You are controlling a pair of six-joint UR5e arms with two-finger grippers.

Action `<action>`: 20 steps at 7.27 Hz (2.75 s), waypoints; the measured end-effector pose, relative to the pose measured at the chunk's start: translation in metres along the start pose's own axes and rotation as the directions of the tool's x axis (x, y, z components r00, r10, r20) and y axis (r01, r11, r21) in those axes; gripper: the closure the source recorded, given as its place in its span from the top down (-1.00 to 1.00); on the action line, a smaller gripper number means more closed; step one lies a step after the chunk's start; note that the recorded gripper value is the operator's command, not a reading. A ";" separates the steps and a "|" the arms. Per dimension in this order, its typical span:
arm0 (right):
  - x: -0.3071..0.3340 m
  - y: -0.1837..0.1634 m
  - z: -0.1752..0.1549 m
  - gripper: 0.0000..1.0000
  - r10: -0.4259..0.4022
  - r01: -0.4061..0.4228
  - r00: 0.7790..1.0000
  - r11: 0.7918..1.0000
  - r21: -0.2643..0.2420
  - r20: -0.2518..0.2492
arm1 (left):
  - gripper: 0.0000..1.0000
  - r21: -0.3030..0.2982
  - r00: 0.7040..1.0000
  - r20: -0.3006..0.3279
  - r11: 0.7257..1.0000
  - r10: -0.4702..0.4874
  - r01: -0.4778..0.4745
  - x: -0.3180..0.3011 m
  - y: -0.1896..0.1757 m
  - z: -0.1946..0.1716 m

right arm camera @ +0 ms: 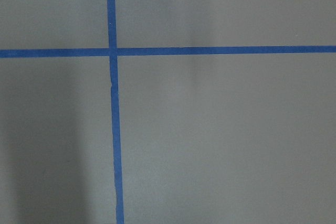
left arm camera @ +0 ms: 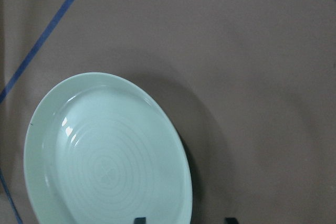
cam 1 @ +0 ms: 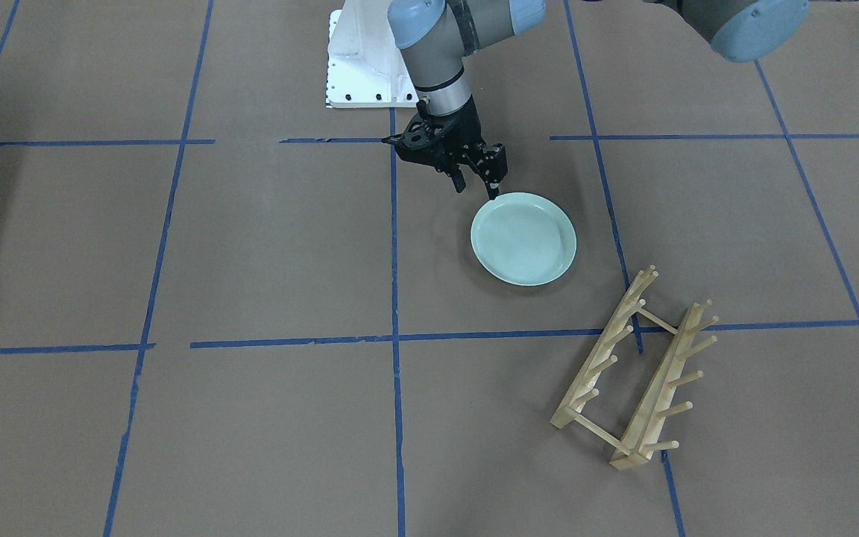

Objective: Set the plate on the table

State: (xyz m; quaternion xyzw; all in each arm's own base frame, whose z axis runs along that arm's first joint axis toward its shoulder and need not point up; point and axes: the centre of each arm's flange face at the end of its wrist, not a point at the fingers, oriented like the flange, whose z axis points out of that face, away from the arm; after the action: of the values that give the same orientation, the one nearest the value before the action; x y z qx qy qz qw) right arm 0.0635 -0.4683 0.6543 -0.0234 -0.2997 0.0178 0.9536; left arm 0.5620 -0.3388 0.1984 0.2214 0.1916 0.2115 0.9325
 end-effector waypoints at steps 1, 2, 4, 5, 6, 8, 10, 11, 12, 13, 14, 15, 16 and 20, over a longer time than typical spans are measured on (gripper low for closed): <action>0.000 0.000 0.000 1.00 0.000 0.000 1.000 1.000 0.000 0.000 | 1.00 0.075 0.996 -0.062 0.994 -0.071 0.075 -0.028 -0.017 -0.026; 0.000 0.000 0.000 1.00 0.000 0.000 1.000 1.000 0.000 0.000 | 1.00 0.124 0.979 -0.150 0.979 -0.140 0.159 -0.074 -0.037 -0.050; 0.000 0.000 0.000 1.00 0.000 0.000 1.000 1.000 0.000 0.000 | 1.00 0.129 0.920 -0.306 0.947 -0.245 0.295 -0.190 -0.077 -0.086; 0.000 0.000 0.000 1.00 0.000 0.000 1.000 1.000 0.000 0.000 | 1.00 0.134 0.898 -0.339 0.931 -0.280 0.341 -0.240 -0.088 -0.102; 0.000 0.000 0.000 1.00 0.000 0.000 1.000 1.000 0.000 0.000 | 1.00 0.137 0.892 -0.334 0.921 -0.303 0.365 -0.297 -0.088 -0.106; 0.000 0.000 0.000 1.00 0.000 0.000 1.000 1.000 -0.001 0.000 | 1.00 0.106 0.916 -0.252 0.932 -0.312 0.346 -0.435 -0.050 -0.073; 0.000 0.000 0.000 1.00 0.000 0.000 1.000 1.000 0.000 0.000 | 1.00 -0.005 0.926 -0.242 0.955 -0.289 0.297 -0.583 0.035 -0.015; 0.000 0.000 0.000 1.00 0.000 0.000 1.000 1.000 0.000 0.000 | 1.00 -0.067 0.920 -0.267 0.958 -0.286 0.278 -0.644 0.091 0.022; 0.000 0.000 0.000 1.00 0.000 0.000 1.000 1.000 0.000 0.000 | 1.00 -0.117 0.914 -0.288 0.958 -0.286 0.262 -0.689 0.162 0.061; 0.000 0.000 0.000 1.00 0.000 0.000 1.000 1.000 0.000 0.000 | 1.00 -0.138 0.909 -0.296 0.955 -0.294 0.264 -0.719 0.227 0.093; 0.000 0.000 0.000 1.00 0.000 0.000 1.000 1.000 0.000 0.000 | 1.00 -0.165 0.899 -0.296 0.944 -0.323 0.285 -0.738 0.280 0.123; 0.000 0.000 0.000 1.00 0.000 0.000 1.000 1.000 0.000 0.000 | 1.00 -0.197 0.887 -0.296 0.931 -0.355 0.307 -0.745 0.315 0.145; 0.000 0.000 0.000 1.00 0.000 0.000 1.000 1.000 0.000 0.000 | 1.00 -0.214 0.880 -0.295 0.923 -0.373 0.320 -0.747 0.332 0.155; 0.000 0.000 0.000 1.00 0.000 0.000 1.000 1.000 0.000 0.000 | 1.00 -0.206 0.881 -0.290 0.923 -0.373 0.324 -0.747 0.329 0.149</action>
State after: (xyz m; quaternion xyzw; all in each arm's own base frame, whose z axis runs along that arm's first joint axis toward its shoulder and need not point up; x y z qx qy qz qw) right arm 0.0633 -0.4683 0.6543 -0.0237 -0.2997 0.0179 0.9536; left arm -0.0978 -0.4784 0.6809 0.0739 0.3623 0.0874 0.9250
